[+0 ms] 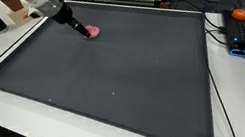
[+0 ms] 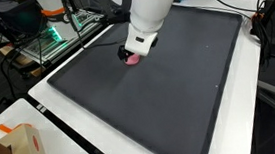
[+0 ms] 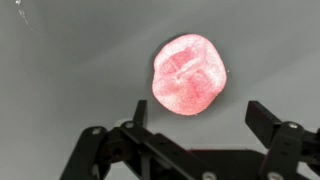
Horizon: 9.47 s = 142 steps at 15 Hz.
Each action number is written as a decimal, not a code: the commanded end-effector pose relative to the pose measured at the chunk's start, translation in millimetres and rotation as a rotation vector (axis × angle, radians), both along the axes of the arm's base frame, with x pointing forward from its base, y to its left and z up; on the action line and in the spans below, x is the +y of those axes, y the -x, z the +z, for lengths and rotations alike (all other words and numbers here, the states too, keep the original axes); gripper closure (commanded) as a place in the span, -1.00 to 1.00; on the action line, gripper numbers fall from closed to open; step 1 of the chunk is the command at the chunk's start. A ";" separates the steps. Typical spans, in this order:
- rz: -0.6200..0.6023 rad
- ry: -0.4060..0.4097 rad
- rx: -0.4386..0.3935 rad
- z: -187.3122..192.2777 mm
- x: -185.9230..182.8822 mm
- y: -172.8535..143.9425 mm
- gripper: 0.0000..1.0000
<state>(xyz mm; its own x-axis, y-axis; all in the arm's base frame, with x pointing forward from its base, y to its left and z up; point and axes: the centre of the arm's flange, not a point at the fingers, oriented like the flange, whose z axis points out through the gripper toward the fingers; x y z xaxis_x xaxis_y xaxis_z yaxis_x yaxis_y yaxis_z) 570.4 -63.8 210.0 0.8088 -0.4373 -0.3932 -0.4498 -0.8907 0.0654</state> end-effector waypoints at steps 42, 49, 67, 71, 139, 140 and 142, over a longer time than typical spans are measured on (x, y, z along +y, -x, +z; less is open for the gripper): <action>1.526 -0.068 0.176 45.7 177.3 105.6 -1.00; 1.499 -0.077 0.177 40.0 180.2 96.8 -1.00; 0.845 -0.058 0.031 6.6 129.9 -2.7 -1.00; 0.638 -0.019 0.019 8.2 97.6 -20.9 -1.00; 0.787 -0.119 -0.220 -17.8 29.9 64.2 0.29; 0.793 -0.120 -0.219 -17.6 29.8 64.2 0.46; 0.807 -0.120 -0.218 -17.3 30.5 64.0 0.71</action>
<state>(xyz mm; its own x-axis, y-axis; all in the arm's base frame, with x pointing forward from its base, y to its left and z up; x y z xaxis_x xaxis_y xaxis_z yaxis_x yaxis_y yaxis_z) 514.3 -32.0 200.8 0.9314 0.3063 -0.1964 0.2979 -0.9519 -0.0720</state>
